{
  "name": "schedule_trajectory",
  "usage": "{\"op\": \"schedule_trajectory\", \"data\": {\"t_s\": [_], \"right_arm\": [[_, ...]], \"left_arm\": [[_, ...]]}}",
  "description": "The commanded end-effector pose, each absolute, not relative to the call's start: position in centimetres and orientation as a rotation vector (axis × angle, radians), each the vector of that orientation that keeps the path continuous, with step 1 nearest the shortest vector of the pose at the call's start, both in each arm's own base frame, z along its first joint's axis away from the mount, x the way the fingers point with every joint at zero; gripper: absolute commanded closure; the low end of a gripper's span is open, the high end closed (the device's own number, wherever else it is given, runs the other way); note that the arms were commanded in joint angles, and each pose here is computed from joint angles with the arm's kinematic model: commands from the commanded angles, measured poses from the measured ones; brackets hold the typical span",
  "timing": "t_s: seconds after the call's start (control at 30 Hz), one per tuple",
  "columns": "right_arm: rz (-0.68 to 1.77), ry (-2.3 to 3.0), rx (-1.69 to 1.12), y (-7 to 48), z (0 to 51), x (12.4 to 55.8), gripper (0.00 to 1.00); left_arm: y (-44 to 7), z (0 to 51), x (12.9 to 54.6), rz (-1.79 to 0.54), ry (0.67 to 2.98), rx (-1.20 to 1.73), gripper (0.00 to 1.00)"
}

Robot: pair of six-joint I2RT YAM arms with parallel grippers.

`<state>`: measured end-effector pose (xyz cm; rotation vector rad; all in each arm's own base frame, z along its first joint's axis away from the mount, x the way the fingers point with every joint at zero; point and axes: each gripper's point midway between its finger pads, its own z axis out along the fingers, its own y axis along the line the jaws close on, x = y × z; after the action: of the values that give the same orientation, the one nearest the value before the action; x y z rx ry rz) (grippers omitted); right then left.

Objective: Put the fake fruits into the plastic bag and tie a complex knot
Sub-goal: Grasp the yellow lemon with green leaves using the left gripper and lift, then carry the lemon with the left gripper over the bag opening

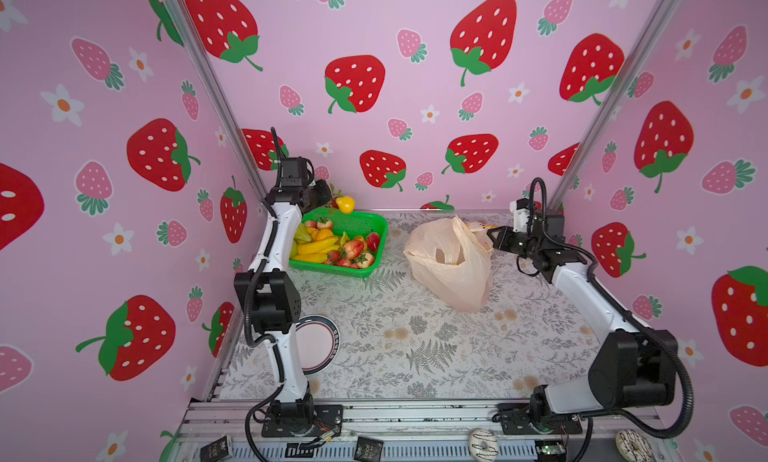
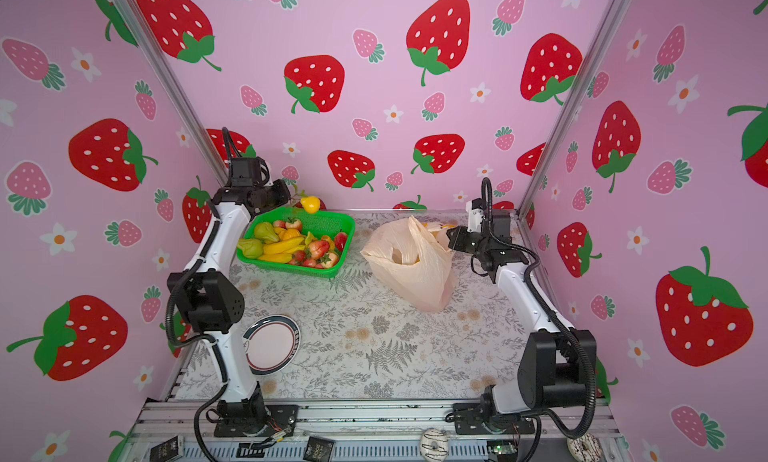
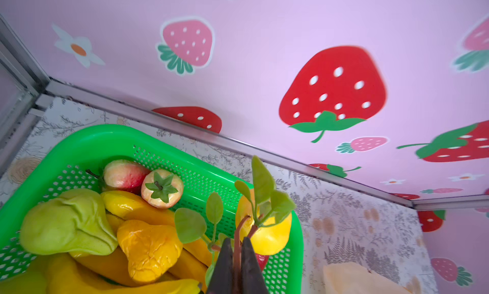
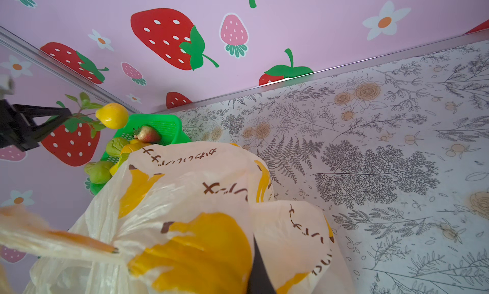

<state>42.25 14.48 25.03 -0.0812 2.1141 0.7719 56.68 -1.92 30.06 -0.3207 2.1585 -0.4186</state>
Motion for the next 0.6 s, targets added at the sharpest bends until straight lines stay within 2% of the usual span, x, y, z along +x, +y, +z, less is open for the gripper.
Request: {"op": "schedule_trajectory", "data": {"t_s": [0.0,0.17,0.27,0.4,0.57], "right_arm": [[0.798,2.078,-0.101,14.9,26.3,41.5,0.93],[0.817,2.059,-0.114,15.3,27.0,41.3,0.93],[0.831,2.045,-0.126,15.6,27.5,41.1,0.93],[0.851,2.028,-0.139,16.1,28.1,40.7,0.93],[0.852,2.011,-0.141,16.1,28.8,40.3,0.93]], "left_arm": [[-4.1,35.3,53.4,-0.502,2.036,-0.281,1.00],[-9.8,40.7,45.8,-0.627,1.896,-0.153,1.00],[-15.0,41.8,41.4,-0.754,1.856,-0.029,1.00],[-20.7,40.6,37.5,-0.861,1.895,0.099,1.00],[-25.3,36.9,34.5,-0.856,1.992,0.219,1.00]]}}
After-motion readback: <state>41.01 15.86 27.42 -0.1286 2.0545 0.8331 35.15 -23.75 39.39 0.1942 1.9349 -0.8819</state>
